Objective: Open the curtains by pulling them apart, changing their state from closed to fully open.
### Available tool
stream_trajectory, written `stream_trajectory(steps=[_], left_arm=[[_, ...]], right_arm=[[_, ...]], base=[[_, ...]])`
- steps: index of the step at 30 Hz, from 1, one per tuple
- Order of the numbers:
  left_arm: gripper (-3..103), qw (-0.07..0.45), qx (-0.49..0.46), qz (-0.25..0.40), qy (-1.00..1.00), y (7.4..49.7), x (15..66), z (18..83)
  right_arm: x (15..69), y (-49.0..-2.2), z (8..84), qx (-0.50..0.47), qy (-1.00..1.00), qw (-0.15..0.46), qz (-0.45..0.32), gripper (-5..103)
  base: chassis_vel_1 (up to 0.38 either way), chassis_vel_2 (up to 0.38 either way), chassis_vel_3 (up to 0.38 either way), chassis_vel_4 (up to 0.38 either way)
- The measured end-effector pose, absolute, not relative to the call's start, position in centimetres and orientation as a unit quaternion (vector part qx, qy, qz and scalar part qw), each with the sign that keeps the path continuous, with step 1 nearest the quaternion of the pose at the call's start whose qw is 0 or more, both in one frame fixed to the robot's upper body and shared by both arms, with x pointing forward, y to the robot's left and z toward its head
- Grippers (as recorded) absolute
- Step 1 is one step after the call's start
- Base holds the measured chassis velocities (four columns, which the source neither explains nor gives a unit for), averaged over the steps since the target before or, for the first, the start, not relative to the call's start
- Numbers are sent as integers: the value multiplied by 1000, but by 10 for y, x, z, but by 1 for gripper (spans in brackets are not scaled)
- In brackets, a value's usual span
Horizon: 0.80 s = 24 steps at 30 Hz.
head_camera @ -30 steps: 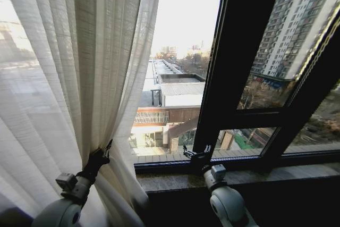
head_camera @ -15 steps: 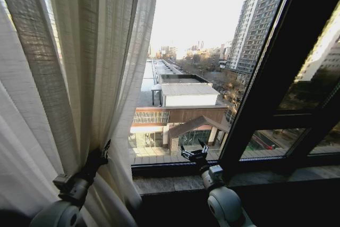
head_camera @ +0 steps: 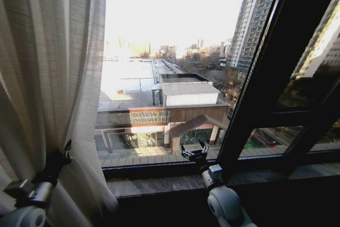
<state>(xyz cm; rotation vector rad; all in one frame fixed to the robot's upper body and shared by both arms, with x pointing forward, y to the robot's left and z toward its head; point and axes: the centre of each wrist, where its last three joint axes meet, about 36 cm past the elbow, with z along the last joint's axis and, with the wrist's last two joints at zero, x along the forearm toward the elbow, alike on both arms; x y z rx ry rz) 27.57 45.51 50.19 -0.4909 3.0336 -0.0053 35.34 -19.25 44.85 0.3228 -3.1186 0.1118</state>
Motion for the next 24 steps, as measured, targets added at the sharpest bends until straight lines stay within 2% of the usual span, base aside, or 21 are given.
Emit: stream_trajectory(steps=[1, 2, 5, 6, 9, 10, 14, 16, 18, 19, 20, 21, 22, 23, 24], left_arm=[[0, 34, -160, -2, 987, 455, 276, 502], [0, 34, -210, 2, 977, 479, 269, 500], [0, 35, -312, 4, 949, 509, 260, 501], [0, 35, -312, 4, 949, 509, 260, 501], [0, 35, -459, 1, 888, 534, 259, 507], [0, 35, -459, 1, 888, 534, 259, 507], [0, 30, -587, 2, 809, 553, 267, 518], [-3, 28, -594, 3, 804, 554, 267, 519], [7, 24, -611, 12, 791, 556, 269, 523], [12, 20, -590, 23, 806, 549, 267, 527], [12, 20, -590, 23, 806, 549, 267, 527], [12, 12, -557, 31, 830, 536, 263, 530], [23, 4, -520, 38, 853, 522, 260, 531], [28, -3, -478, 43, 878, 505, 255, 531], [28, -3, -478, 43, 878, 505, 255, 531]], right_arm=[[353, -193, 448, 103, -994, 2, 36, 100], [355, -193, 448, 106, -994, 2, 36, 100], [356, -193, 446, 107, -994, 4, 36, 100], [356, -193, 446, 107, -994, 4, 36, 100], [358, -194, 443, 110, -993, 7, 37, 100], [358, -194, 443, 110, -993, 7, 37, 100], [358, -193, 440, 113, -993, 9, 36, 100], [358, -193, 440, 113, -993, 9, 36, 100], [358, -193, 440, 112, -993, 10, 36, 100], [359, -195, 440, 111, -993, 10, 36, 100], [359, -195, 440, 111, -993, 10, 36, 100], [359, -196, 440, 110, -993, 11, 35, 100], [359, -196, 439, 111, -993, 11, 32, 100], [360, -196, 440, 111, -993, 12, 29, 100], [360, -196, 440, 111, -993, 12, 29, 100]], base=[[0, 0, 0, 0], [0, 0, 0, 0], [0, 0, 0, 0], [0, 0, 0, 0], [0, 0, 0, 0], [0, 0, 0, 0], [0, 0, 0, 0], [0, 0, 0, 0], [0, 0, 0, 0], [0, 0, 0, 0], [0, 0, 0, 0], [0, 0, 0, 0], [0, 0, 0, 0], [0, 0, 0, 0], [0, 0, 0, 0]])
